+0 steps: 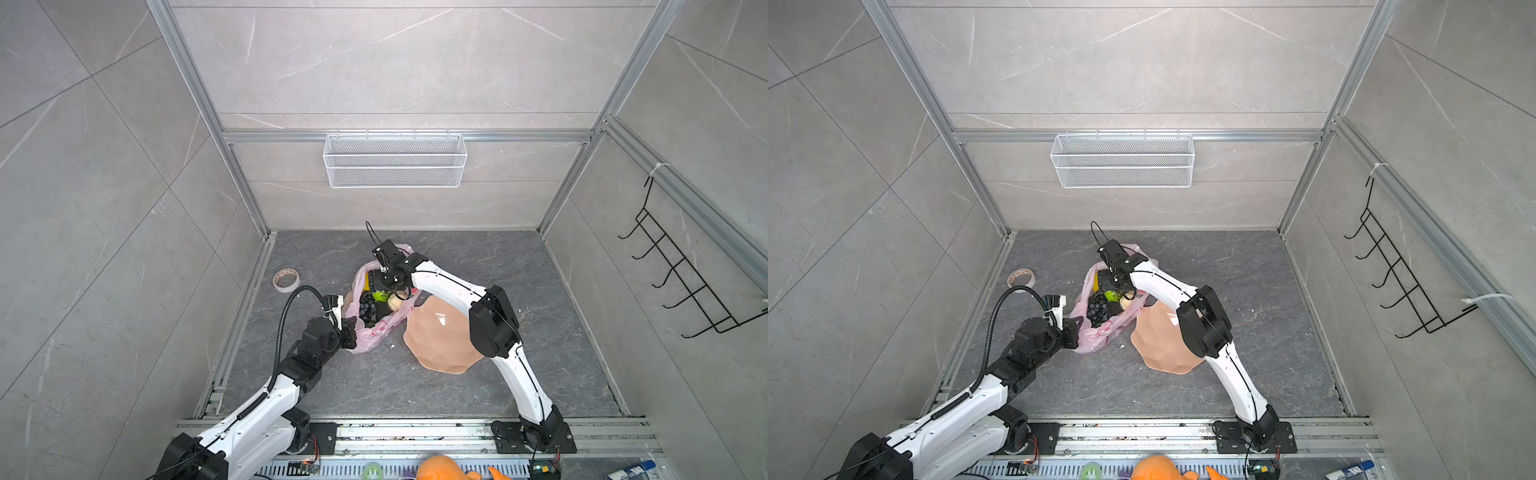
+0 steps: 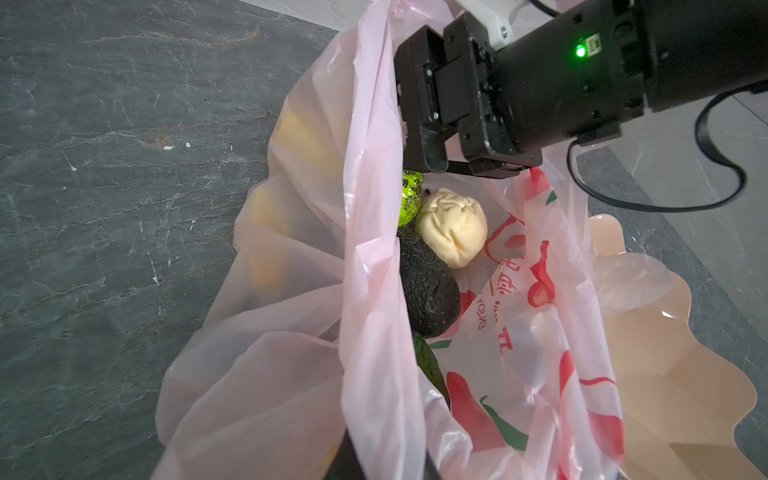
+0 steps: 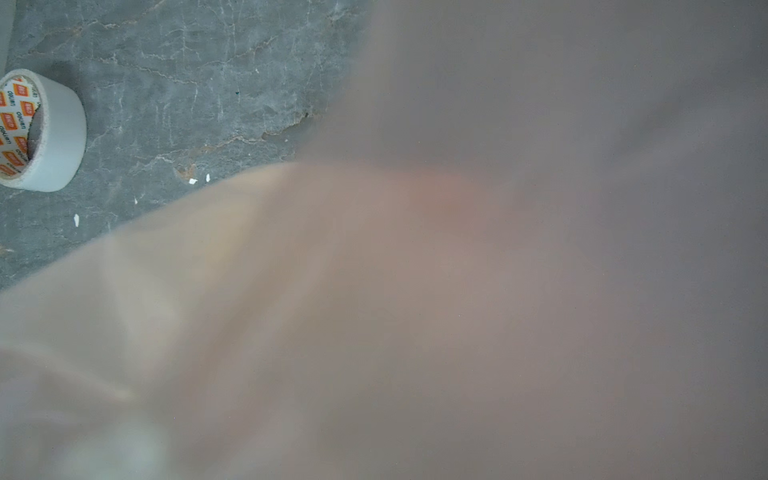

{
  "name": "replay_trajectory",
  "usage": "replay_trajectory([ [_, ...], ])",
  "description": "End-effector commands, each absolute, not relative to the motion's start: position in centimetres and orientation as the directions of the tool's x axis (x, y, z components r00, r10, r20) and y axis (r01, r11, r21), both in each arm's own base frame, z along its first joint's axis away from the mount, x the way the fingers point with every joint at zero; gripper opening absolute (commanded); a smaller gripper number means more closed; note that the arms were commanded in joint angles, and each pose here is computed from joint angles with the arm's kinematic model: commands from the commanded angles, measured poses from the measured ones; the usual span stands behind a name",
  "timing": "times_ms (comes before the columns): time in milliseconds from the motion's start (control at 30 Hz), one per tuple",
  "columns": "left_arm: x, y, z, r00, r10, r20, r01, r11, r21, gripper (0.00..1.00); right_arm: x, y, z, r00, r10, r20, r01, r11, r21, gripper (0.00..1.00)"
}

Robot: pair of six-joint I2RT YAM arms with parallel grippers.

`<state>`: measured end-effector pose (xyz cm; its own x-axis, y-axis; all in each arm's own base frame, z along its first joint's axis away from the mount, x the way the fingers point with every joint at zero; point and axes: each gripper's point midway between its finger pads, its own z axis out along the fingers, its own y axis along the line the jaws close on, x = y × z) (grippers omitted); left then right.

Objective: Take the fake fruits out of the plastic bag
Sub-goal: 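Lower the right gripper into the bag and grasp the green custard apple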

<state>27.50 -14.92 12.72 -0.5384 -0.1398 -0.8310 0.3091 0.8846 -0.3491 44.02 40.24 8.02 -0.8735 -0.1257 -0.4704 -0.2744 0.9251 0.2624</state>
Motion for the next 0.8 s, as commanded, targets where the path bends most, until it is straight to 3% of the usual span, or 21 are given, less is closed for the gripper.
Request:
replay_trajectory([
  [0, 27.8, -15.3, 13.9, -0.499, -0.127, -0.857, 0.344, 0.879, -0.331, 0.03, 43.1, 39.9, 4.7, -0.898, -0.177, -0.402, -0.279, 0.937, 0.209, 0.78],
  [167, 27.8, -15.3, 13.9, -0.499, -0.128, -0.857, 0.341, 0.880, -0.330, 0.02, 43.0, 39.8, 4.8, -0.899, -0.186, -0.397, -0.283, 0.938, 0.200, 0.77],
  [300, 27.8, -15.3, 13.8, -0.500, -0.127, -0.857, 0.340, 0.881, -0.329, 0.03, 43.0, 40.2, 6.1, -0.886, -0.190, -0.422, -0.298, 0.933, 0.204, 0.71],
  [467, 27.9, -15.2, 13.9, -0.500, -0.126, -0.857, 0.339, 0.882, -0.327, 0.03, 42.8, 40.5, 9.2, -0.848, -0.211, -0.486, -0.331, 0.927, 0.176, 0.65],
  [767, 28.0, -15.3, 13.5, -0.512, -0.120, -0.851, 0.336, 0.883, -0.327, 0.03, 41.3, 40.2, 15.3, -0.750, -0.285, -0.597, -0.401, 0.914, 0.068, 0.65],
])
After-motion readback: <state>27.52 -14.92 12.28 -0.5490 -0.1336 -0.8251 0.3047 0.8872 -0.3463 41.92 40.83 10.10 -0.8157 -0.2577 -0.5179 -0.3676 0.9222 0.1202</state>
